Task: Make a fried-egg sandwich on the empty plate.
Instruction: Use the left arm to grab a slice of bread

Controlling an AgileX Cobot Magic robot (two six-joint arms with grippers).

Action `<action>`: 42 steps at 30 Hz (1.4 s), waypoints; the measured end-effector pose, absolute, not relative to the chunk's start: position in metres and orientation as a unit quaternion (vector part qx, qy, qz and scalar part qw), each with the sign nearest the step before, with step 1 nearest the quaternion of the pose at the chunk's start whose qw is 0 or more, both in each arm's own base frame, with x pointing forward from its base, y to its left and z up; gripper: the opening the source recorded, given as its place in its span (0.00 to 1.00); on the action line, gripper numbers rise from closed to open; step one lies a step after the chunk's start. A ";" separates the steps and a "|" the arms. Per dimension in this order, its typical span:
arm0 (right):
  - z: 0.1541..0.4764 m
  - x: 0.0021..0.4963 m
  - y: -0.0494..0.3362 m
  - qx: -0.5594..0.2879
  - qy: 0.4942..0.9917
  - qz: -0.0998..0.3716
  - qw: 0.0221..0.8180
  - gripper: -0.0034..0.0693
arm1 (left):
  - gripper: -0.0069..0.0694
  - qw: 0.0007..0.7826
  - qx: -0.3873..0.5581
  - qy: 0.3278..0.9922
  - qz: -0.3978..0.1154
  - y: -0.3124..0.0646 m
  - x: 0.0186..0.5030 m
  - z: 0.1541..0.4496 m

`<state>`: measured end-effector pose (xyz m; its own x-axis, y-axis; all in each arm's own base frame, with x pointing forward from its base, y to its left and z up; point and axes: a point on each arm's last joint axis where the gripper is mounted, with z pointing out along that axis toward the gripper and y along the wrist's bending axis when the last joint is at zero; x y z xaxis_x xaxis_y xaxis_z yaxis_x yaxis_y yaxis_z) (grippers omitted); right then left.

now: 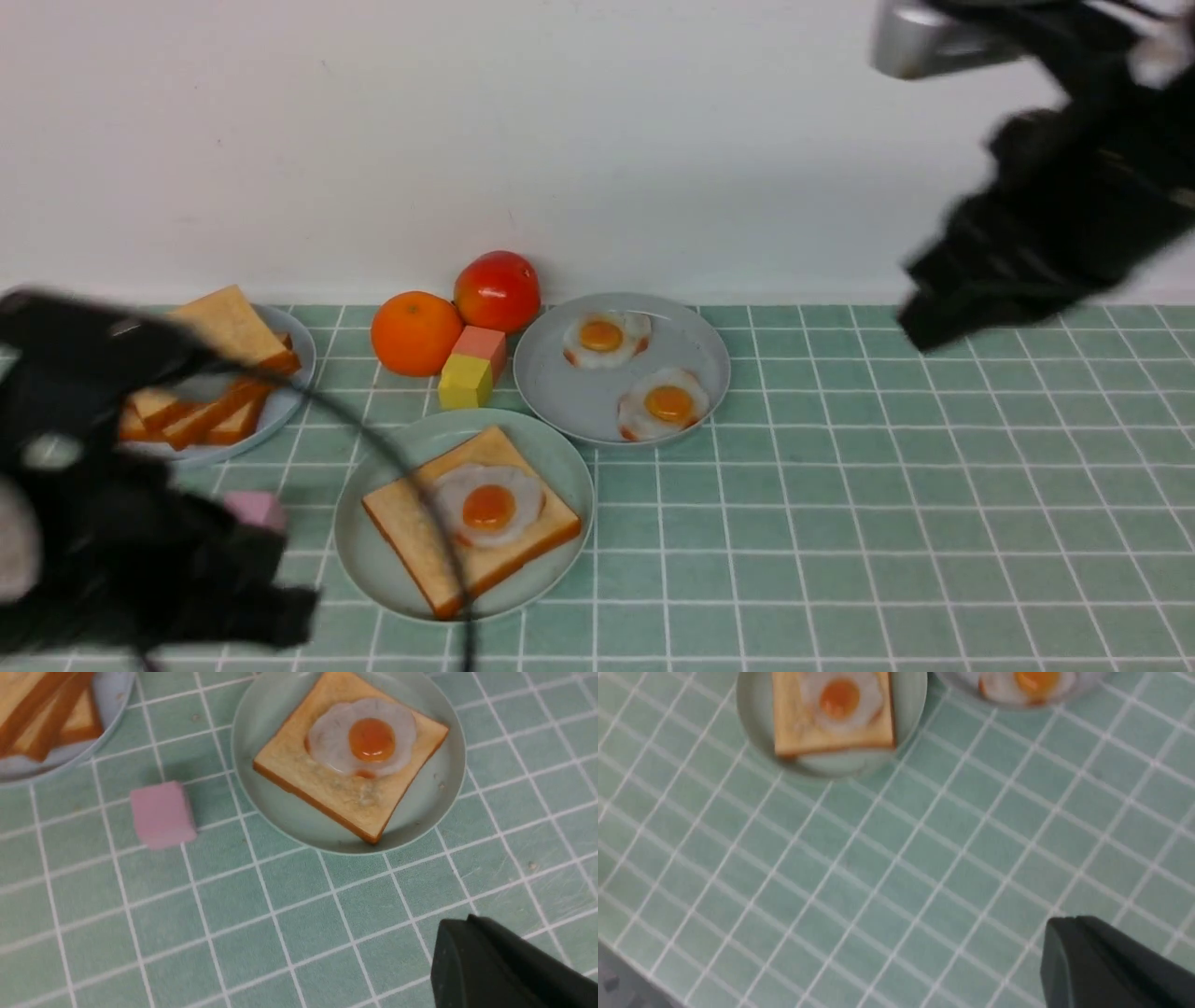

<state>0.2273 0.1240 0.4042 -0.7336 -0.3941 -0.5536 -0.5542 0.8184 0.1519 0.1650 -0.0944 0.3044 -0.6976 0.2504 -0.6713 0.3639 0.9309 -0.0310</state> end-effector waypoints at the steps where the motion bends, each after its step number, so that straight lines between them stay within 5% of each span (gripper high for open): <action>1: 0.407 0.213 0.119 -0.256 0.913 0.159 0.275 0.05 | 0.07 0.337 0.179 0.922 -0.066 -0.099 0.182 0.305; 7: 0.404 0.170 0.098 -0.245 0.902 0.162 0.315 0.05 | 0.07 0.305 0.189 0.933 -0.021 -0.078 0.259 0.303; 19: 0.380 0.154 0.091 -0.261 0.906 0.155 0.294 0.05 | 0.10 0.257 0.241 0.935 0.047 0.023 0.367 0.268; 28: 0.383 0.151 0.098 -0.299 0.885 0.188 0.303 0.05 | 0.57 0.214 0.320 0.921 0.063 0.041 0.393 0.224; 32: 0.385 0.150 0.102 -0.313 0.874 0.210 0.308 0.05 | 0.65 0.209 0.331 0.917 0.080 0.044 0.402 0.206; 37: 0.386 0.148 0.106 -0.324 0.864 0.231 0.309 0.06 | 0.64 0.211 0.339 0.912 0.095 0.047 0.408 0.195; 42: 0.387 0.147 0.107 -0.325 0.862 0.236 0.309 0.06 | 0.45 0.209 0.342 0.911 0.098 0.048 0.411 0.191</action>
<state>0.1471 0.1069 0.3866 -0.5977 -0.4147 -0.6861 -0.7066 0.6767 0.2066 0.4105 0.0477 0.1908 -0.6790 0.6637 -0.3137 0.5816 0.7472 0.3217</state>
